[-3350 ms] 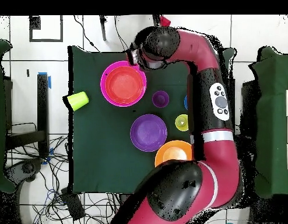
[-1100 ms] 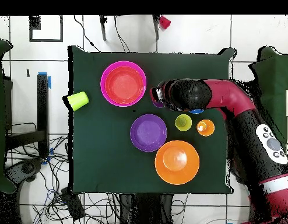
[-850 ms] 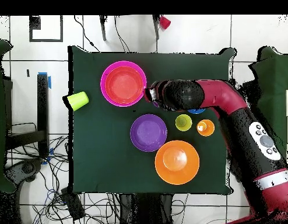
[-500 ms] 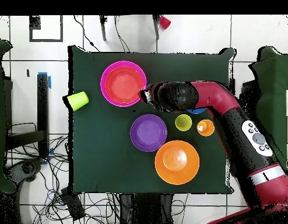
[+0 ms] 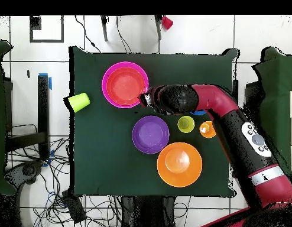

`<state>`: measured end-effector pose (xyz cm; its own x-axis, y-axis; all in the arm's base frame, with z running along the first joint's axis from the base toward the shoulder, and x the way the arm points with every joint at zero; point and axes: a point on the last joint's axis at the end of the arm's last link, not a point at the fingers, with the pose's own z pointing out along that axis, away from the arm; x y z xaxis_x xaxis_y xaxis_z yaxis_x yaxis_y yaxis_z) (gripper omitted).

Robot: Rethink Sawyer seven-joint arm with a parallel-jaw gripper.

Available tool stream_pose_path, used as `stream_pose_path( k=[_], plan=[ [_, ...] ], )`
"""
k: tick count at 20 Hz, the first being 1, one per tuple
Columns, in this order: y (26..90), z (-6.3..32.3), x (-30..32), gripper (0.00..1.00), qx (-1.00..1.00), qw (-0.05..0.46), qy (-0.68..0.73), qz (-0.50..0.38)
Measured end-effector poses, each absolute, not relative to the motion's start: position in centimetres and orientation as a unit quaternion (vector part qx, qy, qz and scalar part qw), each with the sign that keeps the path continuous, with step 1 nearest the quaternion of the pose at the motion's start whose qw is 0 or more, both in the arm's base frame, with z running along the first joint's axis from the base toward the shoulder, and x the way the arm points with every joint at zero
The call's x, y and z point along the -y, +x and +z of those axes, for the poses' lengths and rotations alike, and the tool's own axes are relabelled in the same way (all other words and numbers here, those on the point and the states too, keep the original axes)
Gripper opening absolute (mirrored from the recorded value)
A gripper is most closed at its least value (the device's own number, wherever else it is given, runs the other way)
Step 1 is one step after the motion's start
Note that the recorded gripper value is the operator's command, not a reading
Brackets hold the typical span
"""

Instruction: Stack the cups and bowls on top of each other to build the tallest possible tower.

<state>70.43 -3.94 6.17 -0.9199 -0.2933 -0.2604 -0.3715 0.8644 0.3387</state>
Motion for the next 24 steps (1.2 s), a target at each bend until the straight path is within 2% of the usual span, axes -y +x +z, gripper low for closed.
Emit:
stream_pose_path(
  k=[14,24],
  plan=[
    [70.4,6.7,4.2,1.0,-0.961,0.093,-0.177,0.189],
    [71.5,10.4,6.3,1.0,-0.966,0.108,-0.192,0.133]
  ],
)
